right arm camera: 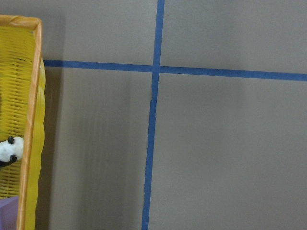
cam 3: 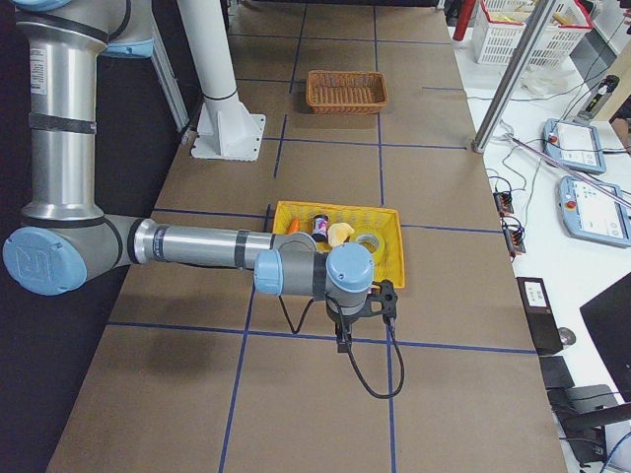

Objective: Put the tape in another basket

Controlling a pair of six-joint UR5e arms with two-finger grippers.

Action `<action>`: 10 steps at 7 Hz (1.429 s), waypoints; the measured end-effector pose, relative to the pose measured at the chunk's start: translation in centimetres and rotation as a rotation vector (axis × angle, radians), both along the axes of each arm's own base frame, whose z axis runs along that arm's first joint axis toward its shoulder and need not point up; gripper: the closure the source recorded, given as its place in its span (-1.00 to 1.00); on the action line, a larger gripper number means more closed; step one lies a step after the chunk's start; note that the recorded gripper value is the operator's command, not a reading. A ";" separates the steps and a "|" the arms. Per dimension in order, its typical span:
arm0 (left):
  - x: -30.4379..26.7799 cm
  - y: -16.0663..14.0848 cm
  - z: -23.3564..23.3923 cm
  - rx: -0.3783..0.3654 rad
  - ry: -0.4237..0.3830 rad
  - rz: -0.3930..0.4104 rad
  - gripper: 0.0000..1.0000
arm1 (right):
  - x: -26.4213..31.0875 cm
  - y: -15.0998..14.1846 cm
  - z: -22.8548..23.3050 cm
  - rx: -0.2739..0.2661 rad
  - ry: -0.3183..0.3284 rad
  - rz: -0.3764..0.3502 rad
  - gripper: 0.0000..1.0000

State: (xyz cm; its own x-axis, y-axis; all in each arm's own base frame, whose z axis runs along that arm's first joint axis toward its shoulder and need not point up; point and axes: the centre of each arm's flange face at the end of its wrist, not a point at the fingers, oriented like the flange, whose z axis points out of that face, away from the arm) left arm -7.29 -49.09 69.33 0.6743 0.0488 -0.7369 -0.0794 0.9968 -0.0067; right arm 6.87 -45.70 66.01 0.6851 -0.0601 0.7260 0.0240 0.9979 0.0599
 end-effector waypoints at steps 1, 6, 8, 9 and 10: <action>0.0 -0.1 -0.1 0.001 0.000 0.000 -1.00 | 0.0 -1.4 -1.5 0.020 -0.001 0.010 -1.00; 0.0 -0.2 -0.2 0.007 0.002 -0.001 -1.00 | -7.5 -7.0 -11.1 0.026 -0.035 0.059 -1.00; 0.0 -0.2 -0.3 0.012 0.003 0.000 -1.00 | -13.9 -7.1 -12.9 0.022 -0.066 0.062 -1.00; 0.0 -0.3 -0.4 0.015 0.003 0.000 -1.00 | -16.7 -7.2 -12.2 0.029 -0.069 0.062 -1.00; 0.0 -0.4 -0.4 0.015 0.002 0.000 -1.00 | -19.3 -7.4 -11.1 0.043 -0.063 0.064 -1.00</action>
State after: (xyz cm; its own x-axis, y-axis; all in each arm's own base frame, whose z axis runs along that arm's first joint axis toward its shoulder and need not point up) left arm -7.29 -49.47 68.93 0.6725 0.0601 -0.7376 -0.0793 0.9968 0.0088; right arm -12.43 -53.10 54.91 0.6418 -0.0496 0.7652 -0.0445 0.9938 0.1017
